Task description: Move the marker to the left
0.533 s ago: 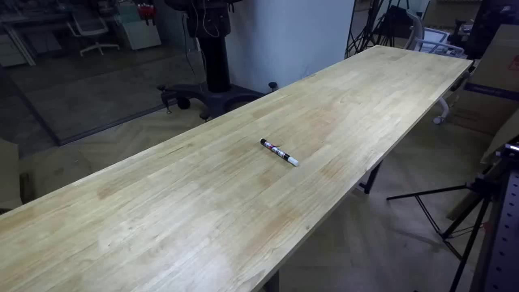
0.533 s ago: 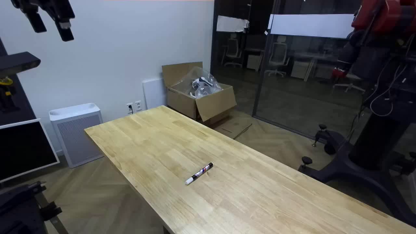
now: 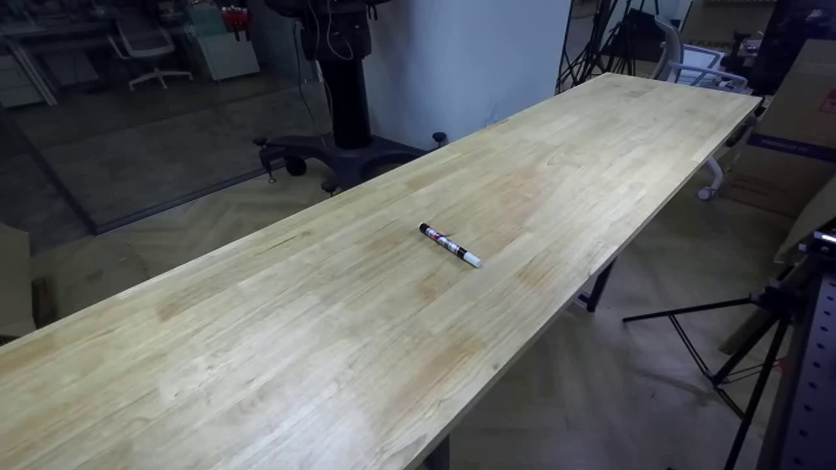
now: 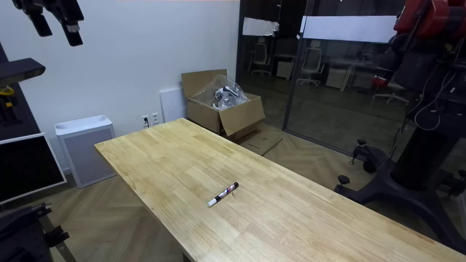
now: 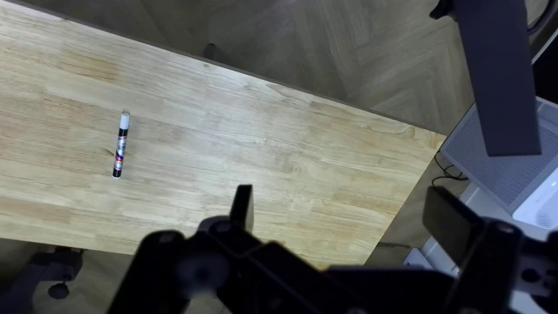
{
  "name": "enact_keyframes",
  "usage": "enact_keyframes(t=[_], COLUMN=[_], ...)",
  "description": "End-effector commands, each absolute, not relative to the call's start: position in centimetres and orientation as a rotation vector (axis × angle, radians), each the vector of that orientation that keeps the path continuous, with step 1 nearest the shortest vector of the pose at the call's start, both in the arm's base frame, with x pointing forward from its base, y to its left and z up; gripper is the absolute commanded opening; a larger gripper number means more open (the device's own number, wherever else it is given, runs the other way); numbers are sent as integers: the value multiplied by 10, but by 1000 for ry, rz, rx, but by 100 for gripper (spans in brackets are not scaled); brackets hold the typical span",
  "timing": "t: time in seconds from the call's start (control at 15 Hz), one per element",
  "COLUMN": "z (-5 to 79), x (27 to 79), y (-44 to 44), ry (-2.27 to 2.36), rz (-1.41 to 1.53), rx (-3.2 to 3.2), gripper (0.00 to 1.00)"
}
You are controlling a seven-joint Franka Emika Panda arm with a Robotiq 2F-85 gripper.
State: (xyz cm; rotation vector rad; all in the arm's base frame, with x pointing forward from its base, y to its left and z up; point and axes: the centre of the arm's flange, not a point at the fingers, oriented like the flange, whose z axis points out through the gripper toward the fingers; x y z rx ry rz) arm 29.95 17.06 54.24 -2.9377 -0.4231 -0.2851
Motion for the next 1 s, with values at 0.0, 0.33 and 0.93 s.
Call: enact_keyframes(t=[0.0, 0.33, 0.93], z=[542, 542, 487], x=[299, 299, 367], y=[171, 171, 98], ry=[-423, -423, -568], rz=[-285, -285, -429], rx=[-2938, -2938, -3159], gripper=[100, 100, 100])
